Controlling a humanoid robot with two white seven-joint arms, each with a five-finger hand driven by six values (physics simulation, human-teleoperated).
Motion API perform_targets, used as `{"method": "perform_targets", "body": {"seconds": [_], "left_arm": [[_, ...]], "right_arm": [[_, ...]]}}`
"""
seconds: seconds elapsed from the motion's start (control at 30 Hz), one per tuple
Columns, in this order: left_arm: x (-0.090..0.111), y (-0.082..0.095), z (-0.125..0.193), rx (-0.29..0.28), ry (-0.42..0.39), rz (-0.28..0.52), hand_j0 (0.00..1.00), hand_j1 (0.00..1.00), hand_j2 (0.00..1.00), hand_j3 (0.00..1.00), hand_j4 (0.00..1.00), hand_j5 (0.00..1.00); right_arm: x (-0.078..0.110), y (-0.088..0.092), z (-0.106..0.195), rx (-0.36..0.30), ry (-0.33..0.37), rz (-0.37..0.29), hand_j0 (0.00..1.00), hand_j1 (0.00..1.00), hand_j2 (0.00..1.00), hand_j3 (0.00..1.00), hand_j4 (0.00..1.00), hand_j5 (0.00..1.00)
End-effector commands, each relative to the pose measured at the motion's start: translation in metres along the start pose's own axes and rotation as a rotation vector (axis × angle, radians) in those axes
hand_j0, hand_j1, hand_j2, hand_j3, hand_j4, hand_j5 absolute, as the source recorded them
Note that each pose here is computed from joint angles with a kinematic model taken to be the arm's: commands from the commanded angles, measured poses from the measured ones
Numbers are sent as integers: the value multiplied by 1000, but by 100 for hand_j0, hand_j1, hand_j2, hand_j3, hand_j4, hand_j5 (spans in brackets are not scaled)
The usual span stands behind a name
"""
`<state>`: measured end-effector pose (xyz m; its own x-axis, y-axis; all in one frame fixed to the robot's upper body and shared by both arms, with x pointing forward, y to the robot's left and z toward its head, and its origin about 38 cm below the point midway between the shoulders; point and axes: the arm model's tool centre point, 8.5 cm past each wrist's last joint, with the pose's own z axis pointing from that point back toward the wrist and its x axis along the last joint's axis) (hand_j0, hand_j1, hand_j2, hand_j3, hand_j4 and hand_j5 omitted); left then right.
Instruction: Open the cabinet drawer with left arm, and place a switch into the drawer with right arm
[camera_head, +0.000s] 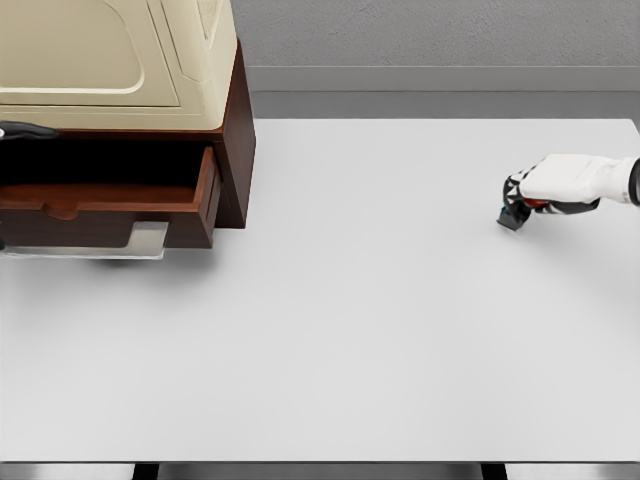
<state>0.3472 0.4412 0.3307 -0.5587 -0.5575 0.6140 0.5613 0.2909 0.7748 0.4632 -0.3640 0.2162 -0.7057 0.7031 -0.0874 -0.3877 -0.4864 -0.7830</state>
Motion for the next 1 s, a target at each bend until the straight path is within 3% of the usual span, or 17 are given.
{"method": "perform_targets", "body": {"seconds": [0.0,0.1,0.17,0.4,0.5,0.67,0.97], "left_arm": [[-7,2,6,16,23,13,100,100,100,100,100,100],[-6,3,6,15,25,12,100,100,100,100,100,100],[-7,2,6,15,26,14,100,100,100,100,100,100],[-7,3,7,16,28,14,100,100,100,100,100,100],[-8,3,7,17,29,14,100,100,100,100,100,100],[-9,3,8,19,35,16,100,100,100,100,100,100],[-9,4,8,21,35,13,100,100,100,100,100,100]], "right_arm": [[3,-6,-2,-39,-25,-32,43,43,43,43,43,43],[7,-25,-6,-87,-49,-32,43,43,43,43,43,43],[13,-51,-11,-140,-73,-14,44,44,44,44,44,44],[56,-105,-33,-241,-188,79,45,45,45,45,45,45],[67,-112,-36,-258,-214,99,45,45,45,45,45,45],[90,-141,-44,-313,-281,131,45,45,45,45,45,45],[149,-167,-52,-334,-413,266,45,45,45,45,45,45]]}}
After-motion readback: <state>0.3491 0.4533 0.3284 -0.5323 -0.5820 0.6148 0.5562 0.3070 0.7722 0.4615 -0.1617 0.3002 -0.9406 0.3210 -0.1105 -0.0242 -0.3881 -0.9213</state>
